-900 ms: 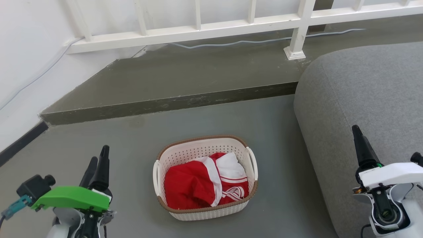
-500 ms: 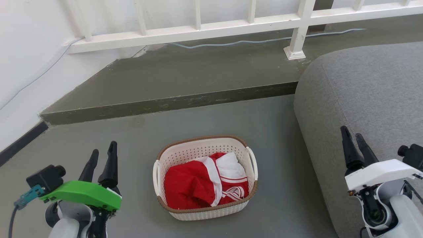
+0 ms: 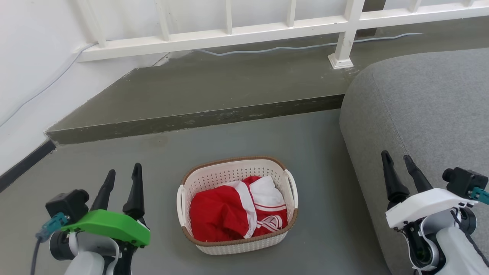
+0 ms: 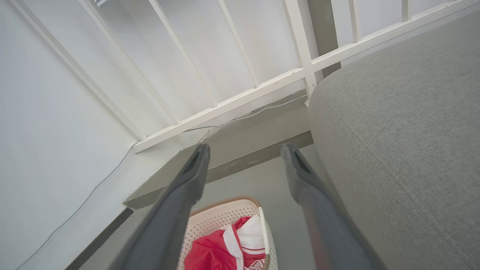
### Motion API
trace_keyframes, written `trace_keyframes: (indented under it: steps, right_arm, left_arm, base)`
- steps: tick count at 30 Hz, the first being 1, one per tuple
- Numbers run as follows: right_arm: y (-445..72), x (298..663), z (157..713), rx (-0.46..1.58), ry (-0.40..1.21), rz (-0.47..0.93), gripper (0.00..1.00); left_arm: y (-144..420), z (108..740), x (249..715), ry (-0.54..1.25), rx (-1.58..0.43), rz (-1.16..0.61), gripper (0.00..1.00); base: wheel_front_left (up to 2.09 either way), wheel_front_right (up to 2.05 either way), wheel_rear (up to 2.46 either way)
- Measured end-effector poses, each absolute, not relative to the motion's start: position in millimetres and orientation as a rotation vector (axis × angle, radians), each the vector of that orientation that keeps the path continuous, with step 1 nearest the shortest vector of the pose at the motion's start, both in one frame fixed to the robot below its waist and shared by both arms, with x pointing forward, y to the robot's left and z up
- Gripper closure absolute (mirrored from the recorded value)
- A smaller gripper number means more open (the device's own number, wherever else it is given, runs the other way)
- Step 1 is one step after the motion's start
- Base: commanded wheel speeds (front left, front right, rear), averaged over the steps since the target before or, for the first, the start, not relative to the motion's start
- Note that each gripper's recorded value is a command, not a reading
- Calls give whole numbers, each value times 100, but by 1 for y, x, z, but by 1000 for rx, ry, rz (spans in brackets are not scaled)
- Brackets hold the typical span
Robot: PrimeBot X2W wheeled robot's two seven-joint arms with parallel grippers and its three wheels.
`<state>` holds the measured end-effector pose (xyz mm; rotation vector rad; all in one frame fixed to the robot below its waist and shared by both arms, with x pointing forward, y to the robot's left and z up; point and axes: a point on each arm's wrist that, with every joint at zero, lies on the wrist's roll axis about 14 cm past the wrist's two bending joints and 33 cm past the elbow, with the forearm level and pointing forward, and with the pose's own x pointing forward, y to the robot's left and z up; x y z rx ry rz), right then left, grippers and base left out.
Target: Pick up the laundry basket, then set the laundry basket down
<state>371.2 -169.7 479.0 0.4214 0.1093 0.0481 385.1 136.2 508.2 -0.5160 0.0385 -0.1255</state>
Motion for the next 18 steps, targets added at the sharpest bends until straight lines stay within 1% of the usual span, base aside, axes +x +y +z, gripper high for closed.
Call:
trace_keyframes:
  steps: [18]
  right_arm:
    - [-162, 368, 480, 176, 68, 78, 0]
  left_arm:
    - [126, 509, 381, -8, -295, -148, 0]
  base:
    - [0, 0, 0]
